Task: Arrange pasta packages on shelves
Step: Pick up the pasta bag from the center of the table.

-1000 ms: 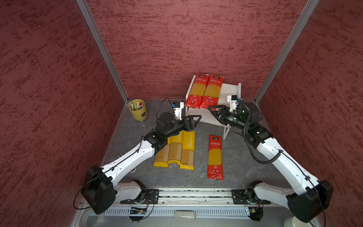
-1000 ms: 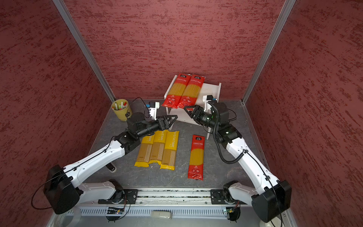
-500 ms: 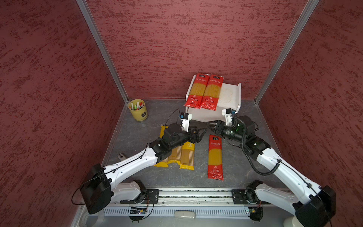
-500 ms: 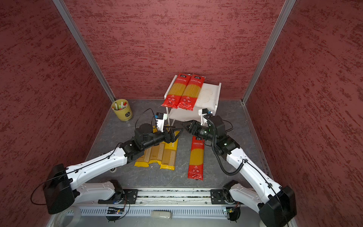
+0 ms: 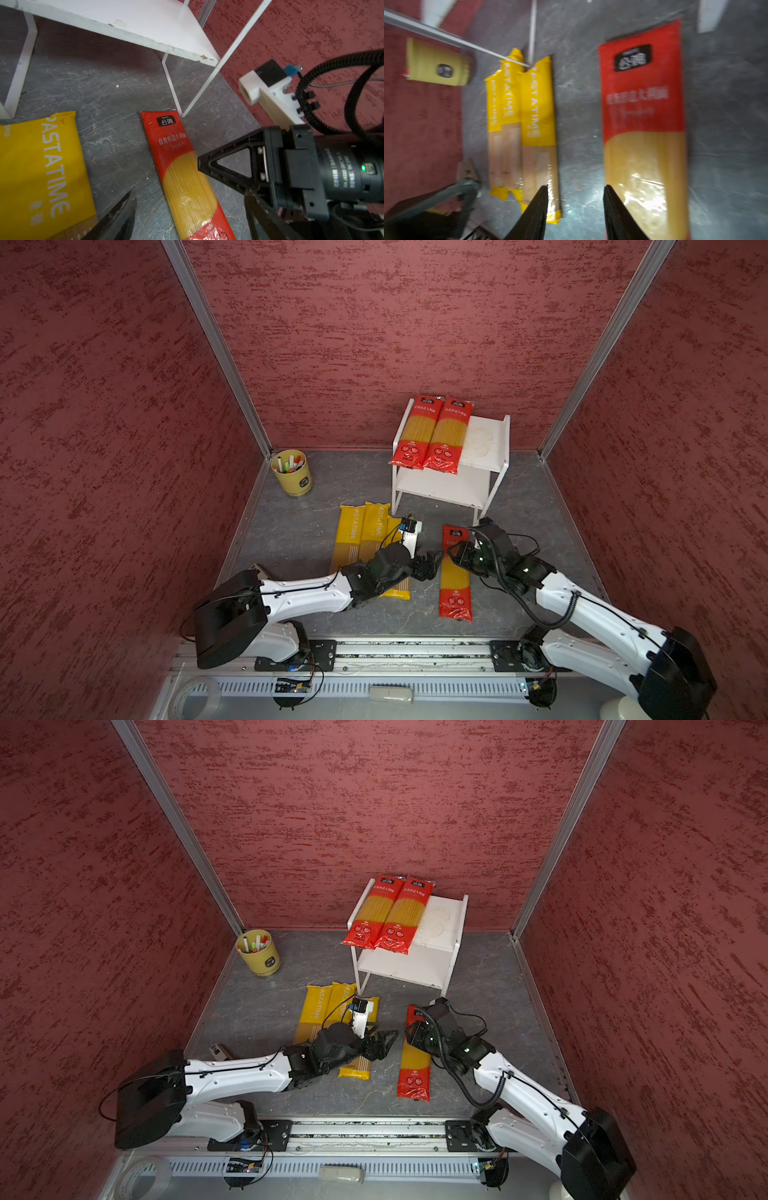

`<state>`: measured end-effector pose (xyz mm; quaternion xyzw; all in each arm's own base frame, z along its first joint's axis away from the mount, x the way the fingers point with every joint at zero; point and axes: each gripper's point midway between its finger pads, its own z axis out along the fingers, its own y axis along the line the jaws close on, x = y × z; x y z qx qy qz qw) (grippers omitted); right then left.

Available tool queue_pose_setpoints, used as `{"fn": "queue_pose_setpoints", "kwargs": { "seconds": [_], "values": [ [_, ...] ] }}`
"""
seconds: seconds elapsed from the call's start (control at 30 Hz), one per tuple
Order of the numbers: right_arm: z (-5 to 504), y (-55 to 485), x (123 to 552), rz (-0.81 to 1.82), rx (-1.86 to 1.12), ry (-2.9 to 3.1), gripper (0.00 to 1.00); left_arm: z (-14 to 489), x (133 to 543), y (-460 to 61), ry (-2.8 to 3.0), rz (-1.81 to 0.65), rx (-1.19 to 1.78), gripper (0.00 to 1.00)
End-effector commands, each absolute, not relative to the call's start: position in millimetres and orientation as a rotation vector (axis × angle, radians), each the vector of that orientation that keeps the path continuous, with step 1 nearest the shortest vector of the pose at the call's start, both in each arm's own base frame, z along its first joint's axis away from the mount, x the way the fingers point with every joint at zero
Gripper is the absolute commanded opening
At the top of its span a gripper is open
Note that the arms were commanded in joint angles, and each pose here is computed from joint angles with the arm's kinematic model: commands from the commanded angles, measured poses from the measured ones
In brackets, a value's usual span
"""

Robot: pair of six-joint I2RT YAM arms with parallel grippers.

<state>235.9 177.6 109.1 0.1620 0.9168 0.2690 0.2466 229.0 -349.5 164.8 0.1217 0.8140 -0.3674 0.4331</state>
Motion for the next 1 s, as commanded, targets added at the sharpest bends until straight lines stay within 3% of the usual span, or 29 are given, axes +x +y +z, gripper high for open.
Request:
{"fn": "queue_pose_setpoints", "kwargs": {
  "seconds": [0.0,0.2,0.37,0.53,0.97],
  "values": [
    [84.3,146.6,232.4,0.490,0.532,2.535,0.52,161.8,238.9,-349.3,2.025,-0.916,0.210,0.81],
    [53.4,140.0,230.1,0.420,0.582,2.574,0.67,147.0,238.2,-353.5,2.065,-0.921,0.215,0.81],
    [38.7,148.5,232.5,0.483,0.602,2.573,0.70,140.4,240.5,-346.4,2.089,-0.958,0.188,0.81],
    [31.7,171.5,233.7,0.669,0.591,2.557,0.62,144.4,254.6,-338.0,2.096,-0.971,0.161,0.81],
    [53.8,211.5,249.0,0.877,0.473,2.476,0.24,151.3,265.7,-331.7,2.101,-0.962,0.122,0.80]
  ]
}}
